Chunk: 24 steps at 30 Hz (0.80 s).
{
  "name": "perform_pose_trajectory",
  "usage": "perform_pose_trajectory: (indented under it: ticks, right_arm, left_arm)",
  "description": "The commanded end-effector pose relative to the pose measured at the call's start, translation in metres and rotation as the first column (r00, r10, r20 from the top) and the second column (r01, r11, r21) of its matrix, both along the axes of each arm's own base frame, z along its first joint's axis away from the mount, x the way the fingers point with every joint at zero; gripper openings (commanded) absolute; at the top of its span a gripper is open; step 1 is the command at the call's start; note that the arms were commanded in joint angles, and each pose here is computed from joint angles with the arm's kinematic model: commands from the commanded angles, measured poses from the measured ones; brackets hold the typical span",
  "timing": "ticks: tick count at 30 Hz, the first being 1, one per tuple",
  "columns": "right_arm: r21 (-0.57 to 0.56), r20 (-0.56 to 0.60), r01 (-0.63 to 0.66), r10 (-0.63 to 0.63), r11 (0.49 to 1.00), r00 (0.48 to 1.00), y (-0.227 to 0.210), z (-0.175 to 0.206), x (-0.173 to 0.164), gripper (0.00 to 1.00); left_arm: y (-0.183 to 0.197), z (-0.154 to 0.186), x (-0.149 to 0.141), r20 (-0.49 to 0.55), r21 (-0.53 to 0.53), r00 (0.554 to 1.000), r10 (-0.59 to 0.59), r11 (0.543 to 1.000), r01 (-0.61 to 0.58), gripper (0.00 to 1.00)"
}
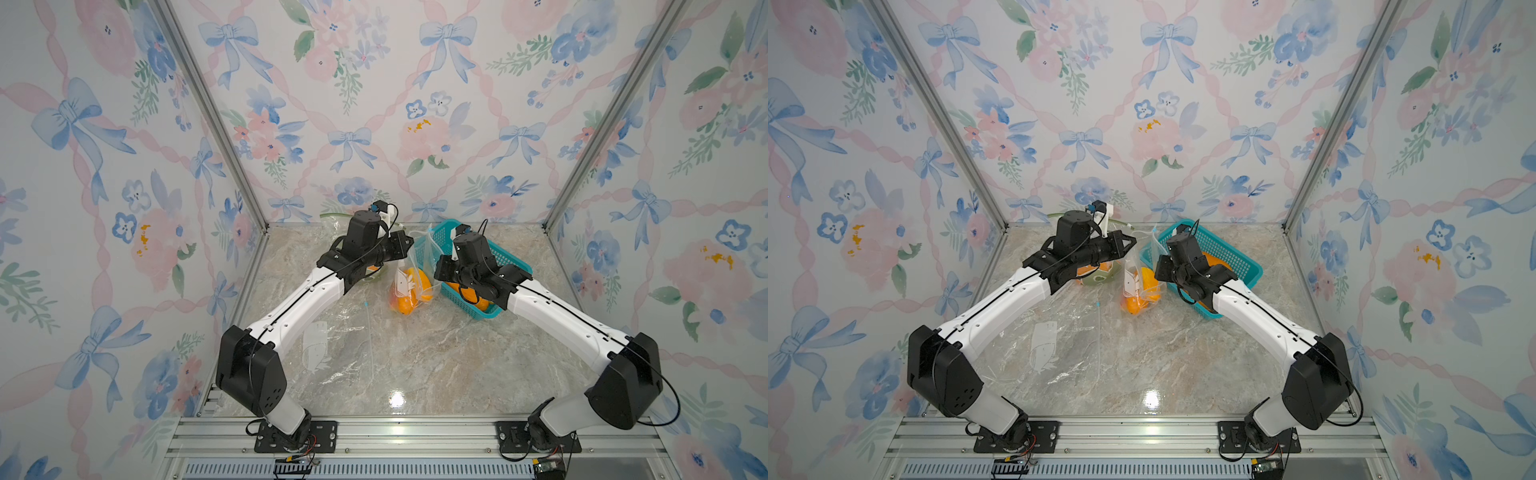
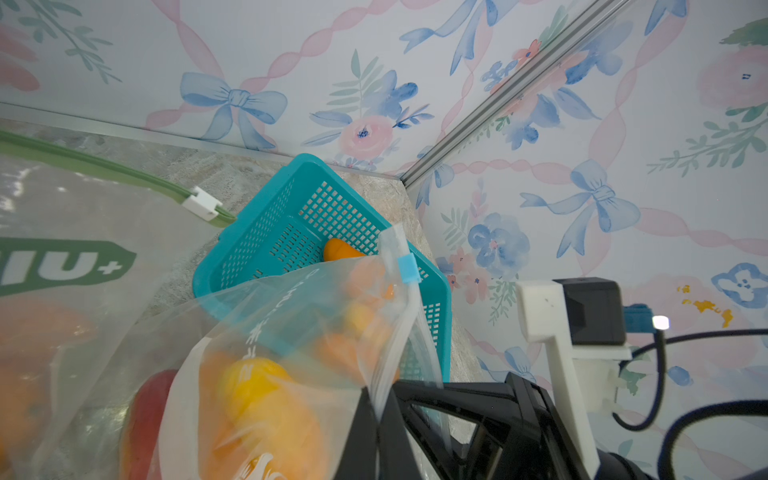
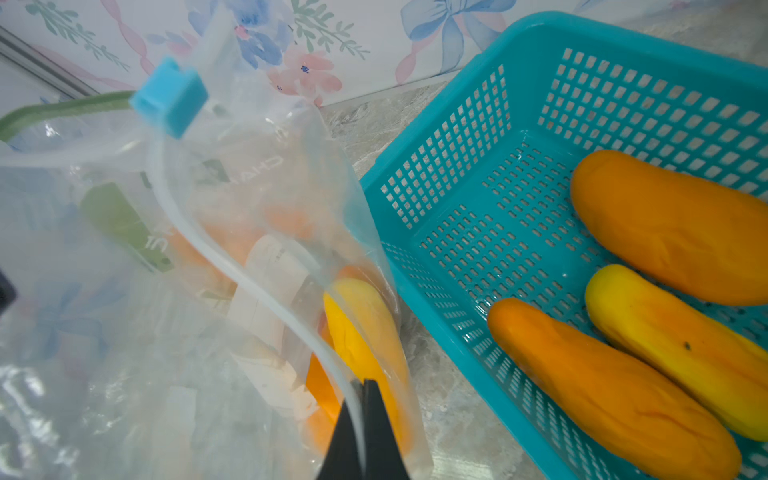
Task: Place the mango in a zip-top bag and seal the zipper
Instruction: Adjust the zipper food storage bag at the center of the board.
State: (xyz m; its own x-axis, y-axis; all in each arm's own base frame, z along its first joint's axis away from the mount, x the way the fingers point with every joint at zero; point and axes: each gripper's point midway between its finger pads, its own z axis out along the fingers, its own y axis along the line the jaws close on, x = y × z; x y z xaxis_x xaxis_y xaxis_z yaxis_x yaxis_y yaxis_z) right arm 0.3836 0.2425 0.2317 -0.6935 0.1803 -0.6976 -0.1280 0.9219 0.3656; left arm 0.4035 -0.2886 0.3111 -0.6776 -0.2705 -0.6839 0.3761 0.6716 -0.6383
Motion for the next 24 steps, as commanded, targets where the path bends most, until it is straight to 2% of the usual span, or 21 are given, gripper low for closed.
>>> perform_pose_trajectory:
  ticks: [1, 3, 5, 9, 13, 16, 19, 21, 24]
  right_arm:
    - [-0.046, 0.032, -0.072, 0.074, 0.996, 0.997, 0.012, 0.016, 0.001, 0.00]
    - [-0.108, 0.061, -0.125, 0.132, 0.986, 0.989, 0.018, 0.029, -0.003, 0.00]
    - [-0.163, 0.084, -0.180, 0.196, 0.970, 0.977, 0.023, 0.044, -0.008, 0.00]
    - [-0.280, 0.104, -0.287, 0.326, 0.916, 0.940, 0.029, 0.071, -0.022, 0.00]
    - [-0.385, 0.095, -0.361, 0.426, 0.849, 0.900, 0.030, 0.093, -0.034, 0.00]
    - [-0.445, 0.090, -0.396, 0.480, 0.803, 0.873, 0.029, 0.106, -0.035, 0.00]
    - [-0.502, 0.078, -0.433, 0.538, 0.749, 0.839, 0.029, 0.114, -0.037, 0.00]
    - [-0.547, 0.072, -0.454, 0.579, 0.703, 0.812, 0.028, 0.117, -0.038, 0.00]
    - [-0.584, 0.045, -0.479, 0.615, 0.656, 0.787, 0.021, 0.120, -0.040, 0.00]
  left_arm:
    - [-0.002, 0.019, -0.004, 0.055, -0.025, 0.998, -0.018, 1.000, 0.019, 0.00]
    - [0.001, 0.027, -0.006, 0.072, -0.031, 0.997, -0.024, 0.999, 0.027, 0.00]
    - [0.007, 0.036, -0.008, 0.094, -0.039, 0.995, -0.022, 0.999, 0.025, 0.08]
    - [0.038, 0.058, -0.010, 0.141, -0.055, 0.988, 0.059, 0.997, -0.052, 0.35]
    - [0.074, 0.079, -0.015, 0.188, -0.079, 0.970, 0.152, 0.987, -0.139, 0.55]
    - [0.101, 0.095, -0.023, 0.228, -0.097, 0.946, 0.228, 0.973, -0.211, 0.73]
    - [0.128, 0.106, -0.032, 0.263, -0.111, 0.913, 0.311, 0.950, -0.291, 0.87]
    - [0.142, 0.110, -0.038, 0.285, -0.112, 0.895, 0.343, 0.939, -0.324, 0.93]
    - [0.148, 0.108, -0.045, 0.315, -0.088, 0.890, 0.330, 0.944, -0.318, 0.96]
